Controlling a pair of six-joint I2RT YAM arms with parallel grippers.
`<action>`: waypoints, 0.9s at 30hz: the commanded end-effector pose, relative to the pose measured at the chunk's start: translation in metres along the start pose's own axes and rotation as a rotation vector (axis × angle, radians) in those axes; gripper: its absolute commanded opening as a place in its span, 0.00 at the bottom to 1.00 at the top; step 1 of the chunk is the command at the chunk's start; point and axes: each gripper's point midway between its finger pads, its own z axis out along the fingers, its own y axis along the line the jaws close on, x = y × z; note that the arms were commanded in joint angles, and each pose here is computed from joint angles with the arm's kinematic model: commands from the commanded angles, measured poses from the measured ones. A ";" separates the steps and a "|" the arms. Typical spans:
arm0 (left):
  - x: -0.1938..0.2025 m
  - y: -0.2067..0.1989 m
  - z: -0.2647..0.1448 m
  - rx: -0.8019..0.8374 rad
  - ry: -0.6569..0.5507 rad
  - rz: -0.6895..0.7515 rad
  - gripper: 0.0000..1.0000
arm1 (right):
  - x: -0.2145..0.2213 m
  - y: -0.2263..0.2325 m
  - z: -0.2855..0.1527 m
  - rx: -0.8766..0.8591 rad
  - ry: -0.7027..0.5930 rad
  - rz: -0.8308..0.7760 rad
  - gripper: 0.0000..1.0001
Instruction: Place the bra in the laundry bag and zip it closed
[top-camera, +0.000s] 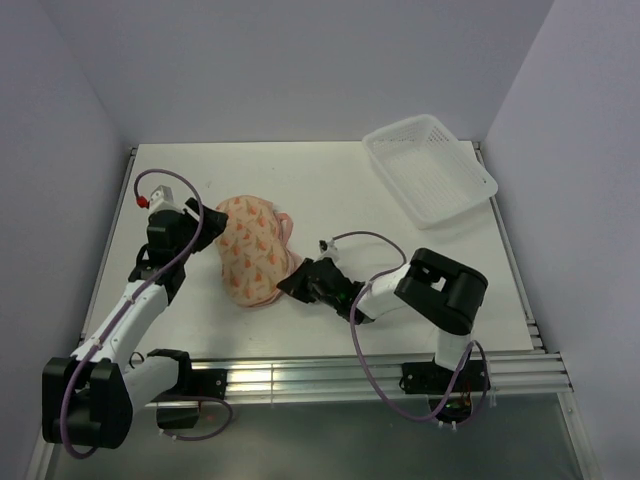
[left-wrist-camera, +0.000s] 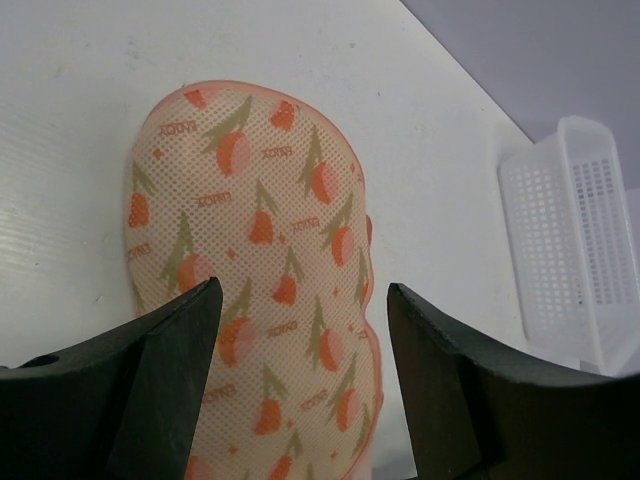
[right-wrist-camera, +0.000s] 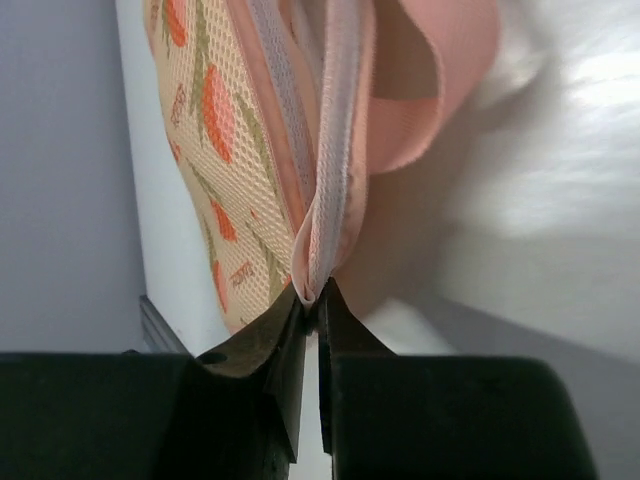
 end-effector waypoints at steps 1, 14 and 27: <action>0.007 0.003 -0.003 -0.025 -0.006 0.042 0.74 | -0.031 -0.003 -0.013 -0.039 -0.038 -0.070 0.10; 0.048 0.038 0.004 -0.080 0.071 0.082 0.81 | -0.174 -0.056 -0.051 0.237 0.053 -0.422 0.91; 0.006 0.048 0.074 -0.132 -0.026 0.074 0.75 | -0.070 -0.023 -0.086 -0.006 0.024 -0.223 0.89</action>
